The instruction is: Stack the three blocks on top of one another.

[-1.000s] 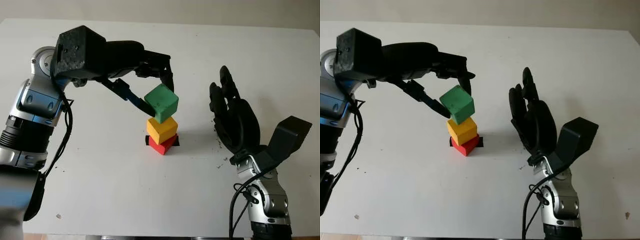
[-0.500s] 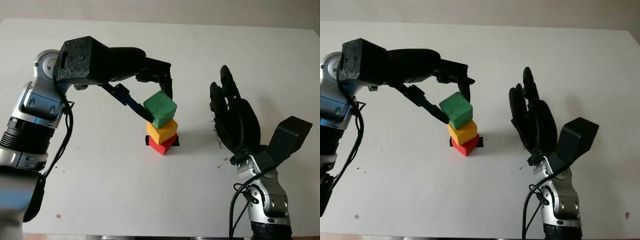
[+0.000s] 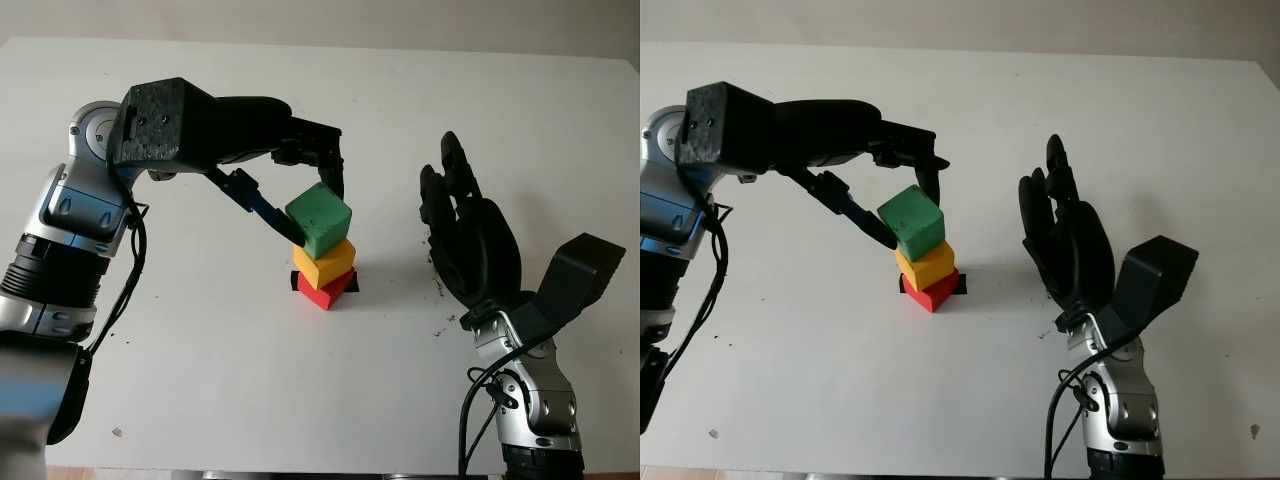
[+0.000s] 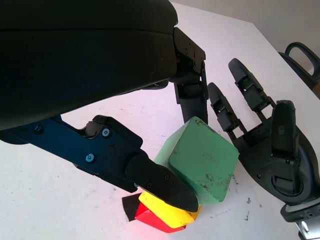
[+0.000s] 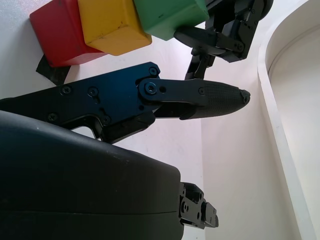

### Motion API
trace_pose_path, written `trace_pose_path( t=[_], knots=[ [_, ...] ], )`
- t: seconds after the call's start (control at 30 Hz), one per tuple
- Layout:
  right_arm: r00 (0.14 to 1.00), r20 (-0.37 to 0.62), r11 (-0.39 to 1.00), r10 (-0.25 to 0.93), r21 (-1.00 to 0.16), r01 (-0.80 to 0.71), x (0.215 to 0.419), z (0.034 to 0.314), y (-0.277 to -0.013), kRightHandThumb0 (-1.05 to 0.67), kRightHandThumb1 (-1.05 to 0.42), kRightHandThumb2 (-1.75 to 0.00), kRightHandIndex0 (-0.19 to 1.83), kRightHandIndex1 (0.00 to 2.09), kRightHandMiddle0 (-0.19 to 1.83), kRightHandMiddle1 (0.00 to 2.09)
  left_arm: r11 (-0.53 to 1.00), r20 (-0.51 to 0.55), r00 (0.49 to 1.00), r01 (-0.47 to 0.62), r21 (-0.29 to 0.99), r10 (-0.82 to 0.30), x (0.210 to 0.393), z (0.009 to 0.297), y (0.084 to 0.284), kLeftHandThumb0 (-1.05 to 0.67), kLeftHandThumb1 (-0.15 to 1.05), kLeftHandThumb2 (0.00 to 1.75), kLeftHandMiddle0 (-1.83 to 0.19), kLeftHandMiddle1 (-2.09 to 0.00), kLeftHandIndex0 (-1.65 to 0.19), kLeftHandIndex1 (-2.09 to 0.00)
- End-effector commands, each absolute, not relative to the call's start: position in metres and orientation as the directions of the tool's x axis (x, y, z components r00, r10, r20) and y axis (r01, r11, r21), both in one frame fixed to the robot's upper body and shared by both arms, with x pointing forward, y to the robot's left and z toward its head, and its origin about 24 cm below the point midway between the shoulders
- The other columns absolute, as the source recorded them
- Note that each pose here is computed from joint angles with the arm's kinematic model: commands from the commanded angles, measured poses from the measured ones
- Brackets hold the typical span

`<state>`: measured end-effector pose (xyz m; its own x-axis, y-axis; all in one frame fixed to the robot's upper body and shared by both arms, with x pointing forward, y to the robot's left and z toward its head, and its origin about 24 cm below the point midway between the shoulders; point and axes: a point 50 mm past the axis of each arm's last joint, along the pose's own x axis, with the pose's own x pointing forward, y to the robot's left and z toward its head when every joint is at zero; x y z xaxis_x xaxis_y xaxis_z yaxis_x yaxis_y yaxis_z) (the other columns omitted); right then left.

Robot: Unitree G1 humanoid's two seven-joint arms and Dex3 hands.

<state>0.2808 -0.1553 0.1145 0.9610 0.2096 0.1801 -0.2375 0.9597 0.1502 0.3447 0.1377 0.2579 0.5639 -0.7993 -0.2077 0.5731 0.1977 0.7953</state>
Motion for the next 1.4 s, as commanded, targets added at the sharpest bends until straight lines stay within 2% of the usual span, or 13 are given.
trace_pose_path(
  t=[0.0, 0.3, 0.7, 0.8, 0.93, 1.13, 1.37],
  knots=[
    [0.960, 0.195, 0.963, 0.202, 0.141, -0.232, 0.2790, 0.1161, -0.1581, -0.70, -1.05, -0.41, -0.19, 0.00, -0.19, 0.01, 0.204, -0.200, 0.556, 0.580, 0.789, -0.807, 0.3442, 0.2575, 0.1368, -0.45, 0.96, 0.05, -0.23, -0.05, -0.40, -1.50],
    [0.960, 0.193, 0.963, 0.202, 0.142, -0.231, 0.2788, 0.1155, -0.1579, -0.71, -1.05, -0.42, -0.19, 0.00, -0.19, 0.01, 0.223, -0.189, 0.546, 0.599, 0.769, -0.816, 0.3434, 0.2564, 0.1350, -0.43, 0.96, 0.05, -0.23, -0.06, -0.39, -1.51],
    [0.962, 0.192, 0.963, 0.195, 0.147, -0.225, 0.2776, 0.1158, -0.1582, -0.71, -1.05, -0.41, -0.19, 0.00, -0.19, 0.01, 0.220, -0.208, 0.561, 0.598, 0.770, -0.801, 0.3430, 0.2554, 0.1339, -0.45, 0.96, 0.05, -0.22, -0.05, -0.39, -1.49],
    [0.961, 0.190, 0.963, 0.204, 0.139, -0.231, 0.2775, 0.1159, -0.1586, -0.70, -1.05, -0.42, -0.19, 0.00, -0.19, 0.00, 0.234, -0.216, 0.578, 0.604, 0.762, -0.786, 0.3429, 0.2549, 0.1342, -0.47, 0.93, 0.05, -0.22, -0.05, -0.42, -1.41],
    [0.960, 0.194, 0.963, 0.204, 0.137, -0.233, 0.2776, 0.1159, -0.1583, -0.70, -1.05, -0.42, -0.19, 0.00, -0.19, 0.00, 0.241, -0.227, 0.584, 0.614, 0.752, -0.779, 0.3422, 0.2545, 0.1346, -0.56, 0.89, 0.04, -0.19, -0.04, -0.33, -1.26],
    [0.961, 0.185, 0.961, 0.205, 0.150, -0.234, 0.2778, 0.1161, -0.1579, -0.70, -1.05, -0.40, -0.19, 0.00, -0.19, 0.00, 0.235, -0.226, 0.586, 0.605, 0.760, -0.778, 0.3414, 0.2543, 0.1351, -0.60, 0.88, 0.05, -0.16, -0.04, -0.28, -1.09],
    [0.960, 0.185, 0.962, 0.209, 0.139, -0.236, 0.2776, 0.1163, -0.1580, -0.70, -1.05, -0.42, -0.19, 0.00, -0.19, 0.00, 0.236, -0.226, 0.585, 0.608, 0.758, -0.779, 0.3413, 0.2540, 0.1356, -0.61, 0.89, 0.06, -0.15, -0.05, -0.27, -1.03]
  ],
)
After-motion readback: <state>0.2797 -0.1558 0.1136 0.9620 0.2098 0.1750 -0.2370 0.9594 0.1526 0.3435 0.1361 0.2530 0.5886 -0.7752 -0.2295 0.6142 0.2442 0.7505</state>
